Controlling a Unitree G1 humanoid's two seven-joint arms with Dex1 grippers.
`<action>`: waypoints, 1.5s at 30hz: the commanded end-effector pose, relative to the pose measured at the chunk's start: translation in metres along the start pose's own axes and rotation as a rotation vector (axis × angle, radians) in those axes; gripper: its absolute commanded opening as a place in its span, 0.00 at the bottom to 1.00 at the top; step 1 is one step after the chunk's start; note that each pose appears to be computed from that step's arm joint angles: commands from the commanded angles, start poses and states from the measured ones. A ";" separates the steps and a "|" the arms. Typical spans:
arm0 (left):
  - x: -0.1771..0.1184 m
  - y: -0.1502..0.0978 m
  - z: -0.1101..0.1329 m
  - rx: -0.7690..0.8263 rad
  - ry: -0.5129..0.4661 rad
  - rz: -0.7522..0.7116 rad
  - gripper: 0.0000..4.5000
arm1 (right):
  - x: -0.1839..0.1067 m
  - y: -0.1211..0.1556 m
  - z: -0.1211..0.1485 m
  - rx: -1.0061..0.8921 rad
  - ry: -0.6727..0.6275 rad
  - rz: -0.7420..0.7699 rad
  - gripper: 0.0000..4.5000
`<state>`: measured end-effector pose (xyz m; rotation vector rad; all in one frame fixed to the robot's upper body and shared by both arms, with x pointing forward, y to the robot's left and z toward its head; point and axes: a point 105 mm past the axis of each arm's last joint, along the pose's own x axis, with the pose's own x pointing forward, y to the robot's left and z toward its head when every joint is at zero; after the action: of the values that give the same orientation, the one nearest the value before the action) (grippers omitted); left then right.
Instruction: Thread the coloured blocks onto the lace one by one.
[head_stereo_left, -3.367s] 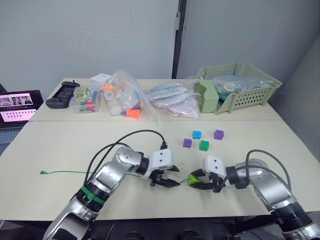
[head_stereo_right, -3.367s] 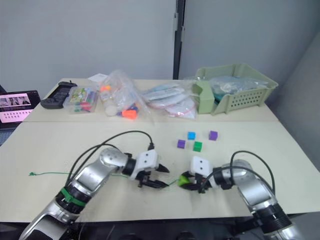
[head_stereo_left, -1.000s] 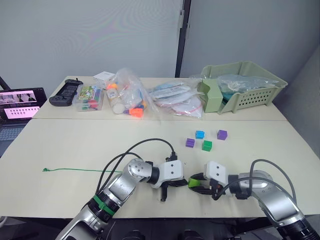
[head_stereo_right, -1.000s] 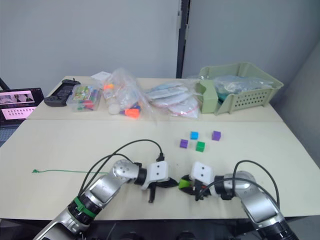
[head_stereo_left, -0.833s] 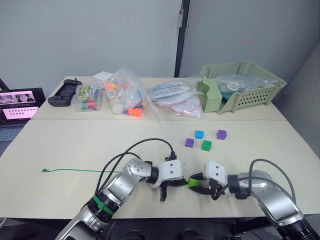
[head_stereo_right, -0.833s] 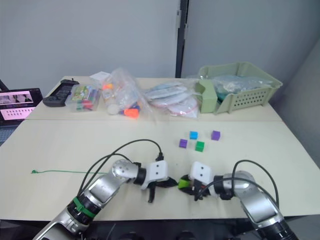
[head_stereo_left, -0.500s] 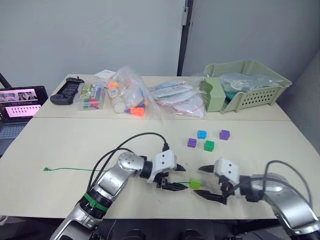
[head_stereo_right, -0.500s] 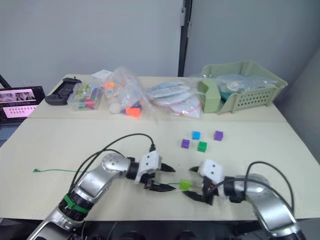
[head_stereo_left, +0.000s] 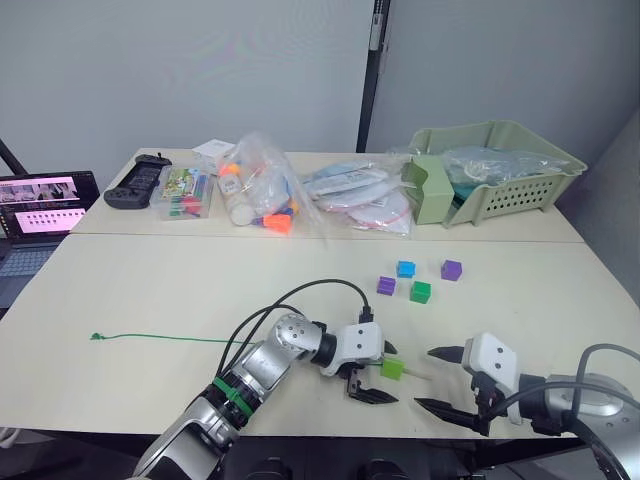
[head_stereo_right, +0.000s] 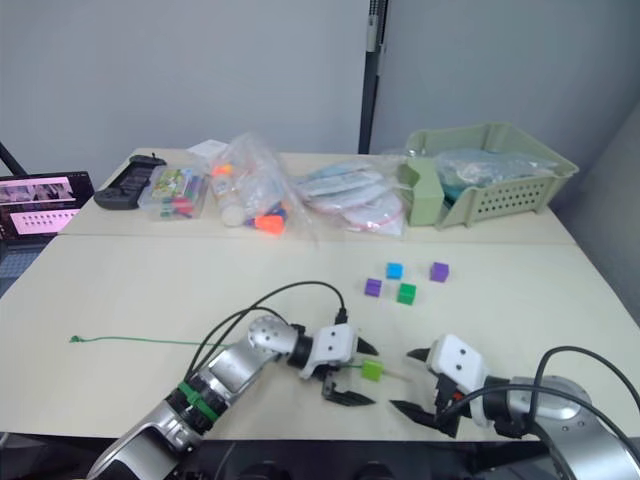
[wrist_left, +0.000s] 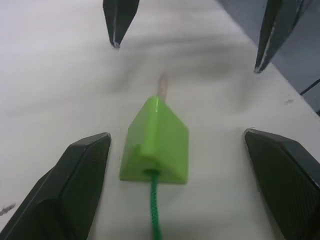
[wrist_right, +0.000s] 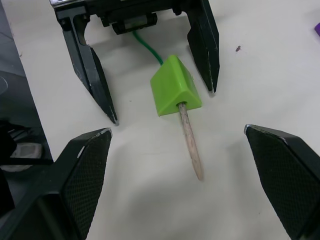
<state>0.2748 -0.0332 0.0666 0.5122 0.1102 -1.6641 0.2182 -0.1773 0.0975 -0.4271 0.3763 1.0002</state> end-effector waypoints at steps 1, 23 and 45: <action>0.001 0.003 -0.003 0.015 0.018 0.009 1.00 | 0.000 0.001 0.007 -0.036 -0.012 -0.002 1.00; -0.001 -0.004 -0.015 0.020 0.045 -0.011 0.31 | 0.019 -0.014 -0.029 -0.009 0.101 0.040 0.95; -0.073 -0.002 -0.043 -0.106 0.060 0.105 0.31 | 0.023 -0.016 -0.047 -0.007 0.140 0.082 0.00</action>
<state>0.2811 0.0236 0.0596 0.4891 0.1481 -1.5924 0.2398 -0.1791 0.0633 -0.4662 0.4344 1.0976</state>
